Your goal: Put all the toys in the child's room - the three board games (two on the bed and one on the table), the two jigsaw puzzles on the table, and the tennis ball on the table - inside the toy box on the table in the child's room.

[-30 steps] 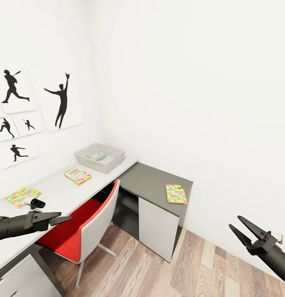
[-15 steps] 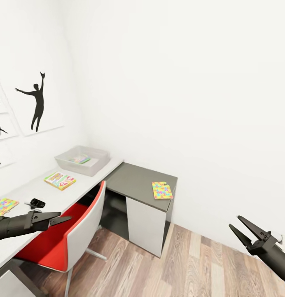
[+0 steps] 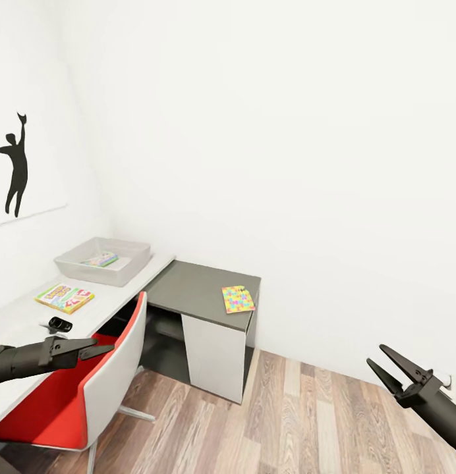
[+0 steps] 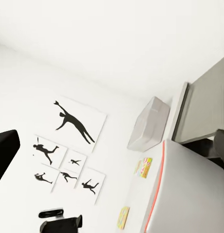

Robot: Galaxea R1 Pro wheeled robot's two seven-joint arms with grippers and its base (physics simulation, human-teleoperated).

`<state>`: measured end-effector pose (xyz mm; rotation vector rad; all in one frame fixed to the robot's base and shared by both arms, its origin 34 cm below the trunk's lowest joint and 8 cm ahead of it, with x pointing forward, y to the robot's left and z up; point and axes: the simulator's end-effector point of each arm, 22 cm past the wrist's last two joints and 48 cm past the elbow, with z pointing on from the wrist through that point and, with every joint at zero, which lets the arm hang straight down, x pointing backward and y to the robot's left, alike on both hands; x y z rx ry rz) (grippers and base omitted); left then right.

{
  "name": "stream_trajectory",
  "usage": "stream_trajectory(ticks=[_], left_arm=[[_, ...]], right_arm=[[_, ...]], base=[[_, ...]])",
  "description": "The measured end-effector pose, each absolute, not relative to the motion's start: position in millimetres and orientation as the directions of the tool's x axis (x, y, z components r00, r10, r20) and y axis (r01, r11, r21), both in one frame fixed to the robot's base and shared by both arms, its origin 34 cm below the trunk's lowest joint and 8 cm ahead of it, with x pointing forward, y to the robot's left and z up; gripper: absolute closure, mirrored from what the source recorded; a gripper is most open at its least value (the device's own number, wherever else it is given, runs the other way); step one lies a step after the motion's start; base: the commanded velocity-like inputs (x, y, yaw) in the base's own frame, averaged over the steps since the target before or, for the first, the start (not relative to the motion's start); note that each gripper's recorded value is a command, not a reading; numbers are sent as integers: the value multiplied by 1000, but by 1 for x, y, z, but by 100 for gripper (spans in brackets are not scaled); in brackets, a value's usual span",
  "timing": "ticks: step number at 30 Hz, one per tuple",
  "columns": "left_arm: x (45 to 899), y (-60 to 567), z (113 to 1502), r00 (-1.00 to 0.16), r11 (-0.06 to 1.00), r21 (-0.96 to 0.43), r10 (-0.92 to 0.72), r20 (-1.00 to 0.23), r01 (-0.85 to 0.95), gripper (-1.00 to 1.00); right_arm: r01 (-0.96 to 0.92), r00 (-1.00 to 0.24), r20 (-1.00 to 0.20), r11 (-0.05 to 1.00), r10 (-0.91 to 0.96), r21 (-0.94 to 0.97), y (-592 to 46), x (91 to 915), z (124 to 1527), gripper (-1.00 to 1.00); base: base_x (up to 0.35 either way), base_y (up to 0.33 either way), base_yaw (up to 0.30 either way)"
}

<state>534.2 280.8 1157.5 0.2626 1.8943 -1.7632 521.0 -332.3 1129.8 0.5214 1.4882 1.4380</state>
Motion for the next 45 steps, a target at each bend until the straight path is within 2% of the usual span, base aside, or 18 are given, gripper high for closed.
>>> stream_trajectory(ticks=[25,45], left_arm=[[534,281,1157,-839,128,-865,-213,-501,485,-100],[535,281,1157,-839,129,-865,-213,-501,484,-100]], right_arm=[[-296,-443,-337,219,831,930,-333,522,1127,-100],[-267,-445,-310,206,840,941,-337,523,1115,-100]], base=[[-42,74,-267],[-32,6,-267]])
